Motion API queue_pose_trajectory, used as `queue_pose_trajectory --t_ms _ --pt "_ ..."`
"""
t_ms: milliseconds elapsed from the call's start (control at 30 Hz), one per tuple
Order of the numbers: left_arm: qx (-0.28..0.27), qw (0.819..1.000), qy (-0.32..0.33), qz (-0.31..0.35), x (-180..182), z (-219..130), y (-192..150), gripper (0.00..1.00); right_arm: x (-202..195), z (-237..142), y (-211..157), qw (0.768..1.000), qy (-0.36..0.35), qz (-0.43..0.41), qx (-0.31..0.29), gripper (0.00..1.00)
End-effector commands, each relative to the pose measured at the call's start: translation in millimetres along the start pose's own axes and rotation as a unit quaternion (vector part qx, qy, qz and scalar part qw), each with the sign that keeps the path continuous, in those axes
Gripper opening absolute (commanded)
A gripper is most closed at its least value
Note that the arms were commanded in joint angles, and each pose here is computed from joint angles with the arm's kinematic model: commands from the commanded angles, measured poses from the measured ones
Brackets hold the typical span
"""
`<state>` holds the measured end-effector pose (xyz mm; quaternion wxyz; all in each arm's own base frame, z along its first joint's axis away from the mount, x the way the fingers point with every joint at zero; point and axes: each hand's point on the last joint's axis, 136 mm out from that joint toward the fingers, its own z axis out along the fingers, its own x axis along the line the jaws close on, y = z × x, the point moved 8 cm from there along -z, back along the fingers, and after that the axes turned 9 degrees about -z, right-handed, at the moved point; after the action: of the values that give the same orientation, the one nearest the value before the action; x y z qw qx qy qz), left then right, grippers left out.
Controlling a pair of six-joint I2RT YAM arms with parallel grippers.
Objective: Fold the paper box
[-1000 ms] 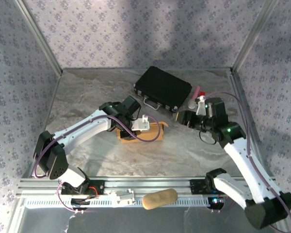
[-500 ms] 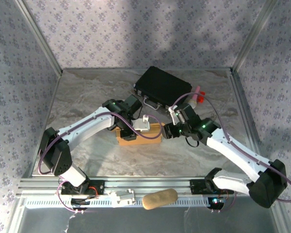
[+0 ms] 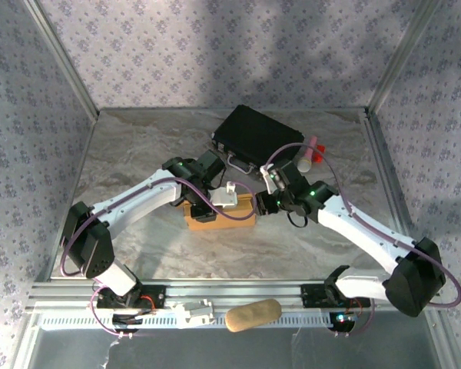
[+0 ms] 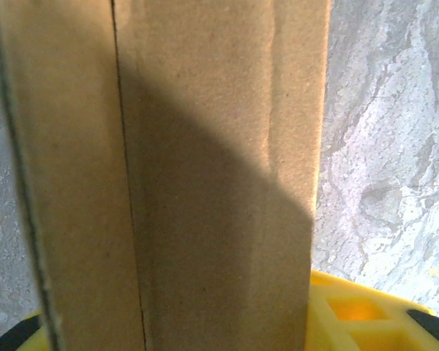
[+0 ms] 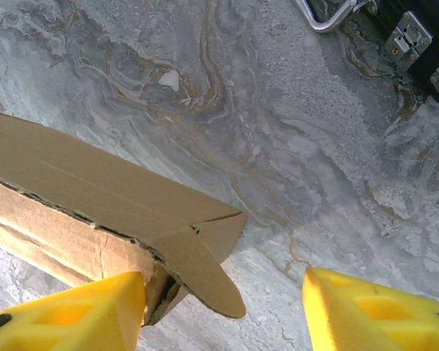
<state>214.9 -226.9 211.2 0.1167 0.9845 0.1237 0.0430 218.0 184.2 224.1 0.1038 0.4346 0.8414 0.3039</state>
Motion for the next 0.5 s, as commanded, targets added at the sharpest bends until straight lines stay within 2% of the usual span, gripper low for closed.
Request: queue_pose_trajectory --t_ms 0,467 --pt "0.013 1.0 -0.012 -0.003 -2 7 -5 0.43 2 -1 13 1.0 0.002 -0.001 -0.017 0.57" --pt "0.006 1.0 0.004 -0.002 -1 6 -3 0.46 -4 18 -8 0.999 -0.028 0.002 0.035 0.33"
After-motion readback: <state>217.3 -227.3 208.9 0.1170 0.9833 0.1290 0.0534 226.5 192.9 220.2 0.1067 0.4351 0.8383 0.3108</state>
